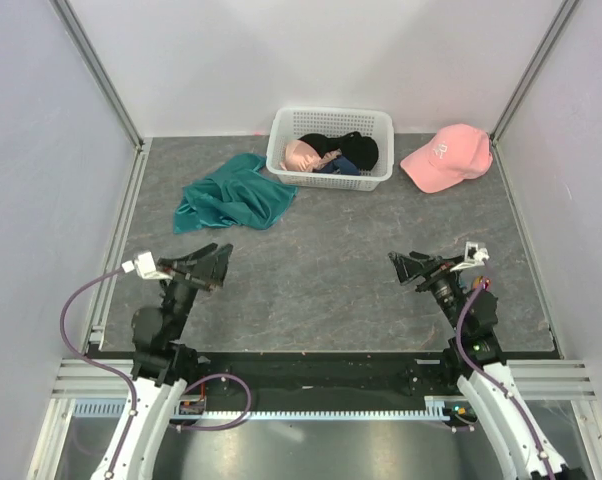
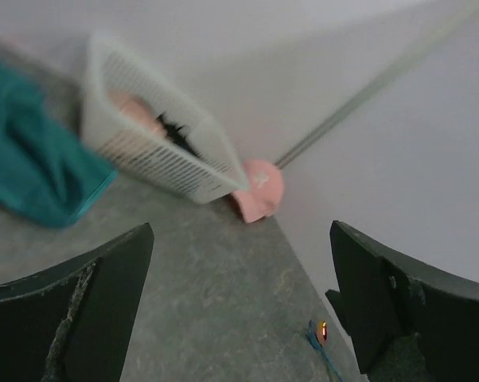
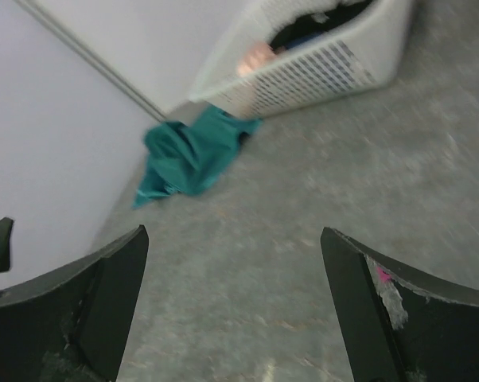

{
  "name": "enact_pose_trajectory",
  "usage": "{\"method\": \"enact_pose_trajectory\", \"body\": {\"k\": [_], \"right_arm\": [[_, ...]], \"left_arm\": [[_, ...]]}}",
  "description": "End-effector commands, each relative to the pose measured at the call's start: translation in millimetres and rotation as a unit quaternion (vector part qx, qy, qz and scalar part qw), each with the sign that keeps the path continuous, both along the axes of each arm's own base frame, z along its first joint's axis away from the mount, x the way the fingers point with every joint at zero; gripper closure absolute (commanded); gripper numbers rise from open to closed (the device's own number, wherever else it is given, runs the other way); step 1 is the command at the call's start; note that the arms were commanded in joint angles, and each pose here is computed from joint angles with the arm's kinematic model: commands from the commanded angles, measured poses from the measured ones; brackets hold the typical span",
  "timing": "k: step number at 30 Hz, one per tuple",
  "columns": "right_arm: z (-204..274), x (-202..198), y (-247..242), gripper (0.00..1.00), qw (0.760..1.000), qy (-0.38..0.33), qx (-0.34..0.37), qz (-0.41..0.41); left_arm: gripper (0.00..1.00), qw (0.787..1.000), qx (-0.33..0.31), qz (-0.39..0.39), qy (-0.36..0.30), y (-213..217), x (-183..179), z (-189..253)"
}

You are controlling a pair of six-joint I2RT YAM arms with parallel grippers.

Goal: Fold the napkin into a case and place the utensils inside
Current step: Move the crumpled napkin to the corner of the board.

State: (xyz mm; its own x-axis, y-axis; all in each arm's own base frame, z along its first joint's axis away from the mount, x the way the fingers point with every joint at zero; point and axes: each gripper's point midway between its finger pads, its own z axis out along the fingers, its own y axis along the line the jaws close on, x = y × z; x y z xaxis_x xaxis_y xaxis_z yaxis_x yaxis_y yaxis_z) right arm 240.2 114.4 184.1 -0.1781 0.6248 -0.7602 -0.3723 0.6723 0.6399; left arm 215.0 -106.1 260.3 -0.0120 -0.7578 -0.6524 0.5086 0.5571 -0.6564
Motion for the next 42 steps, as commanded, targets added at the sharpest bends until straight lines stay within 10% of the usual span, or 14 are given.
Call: {"method": "enact_pose_trajectory", "body": {"k": [1, 11, 19, 31, 39, 42], "right_arm": [[-43.1, 12.2, -14.3, 0.02, 0.994, 0.089, -0.041, -0.046], [-38.9, 19.6, 10.9, 0.02, 0.988, 0.146, -0.048, 0.023], [-53.7, 35.6, 31.6, 0.02, 0.969, 0.207, -0.100, 0.085], [-63.5, 54.5, 69.5, 0.02, 0.950, 0.236, -0.142, 0.148], [-57.8, 85.0, 87.8, 0.02, 0.945, 0.239, -0.160, 0.159], [-59.9, 96.6, 99.6, 0.02, 0.942, 0.243, -0.162, 0.166]], "left_arm": [[0.00, 0.959, -0.060, 0.121, 0.251, 39.1, 25.4, -57.0], [0.00, 0.947, 0.045, 0.106, 0.299, 29.1, 37.5, -59.5], [0.00, 0.821, 0.123, 0.276, 0.485, 93.8, 80.2, -110.2], [0.01, 0.767, 0.172, 0.258, 0.562, 121.8, 190.5, -167.5], [0.14, 0.760, 0.200, 0.204, 0.583, 119.2, 232.2, -213.8], [0.51, 0.757, 0.191, 0.178, 0.599, 110.3, 230.6, -220.6]]}}
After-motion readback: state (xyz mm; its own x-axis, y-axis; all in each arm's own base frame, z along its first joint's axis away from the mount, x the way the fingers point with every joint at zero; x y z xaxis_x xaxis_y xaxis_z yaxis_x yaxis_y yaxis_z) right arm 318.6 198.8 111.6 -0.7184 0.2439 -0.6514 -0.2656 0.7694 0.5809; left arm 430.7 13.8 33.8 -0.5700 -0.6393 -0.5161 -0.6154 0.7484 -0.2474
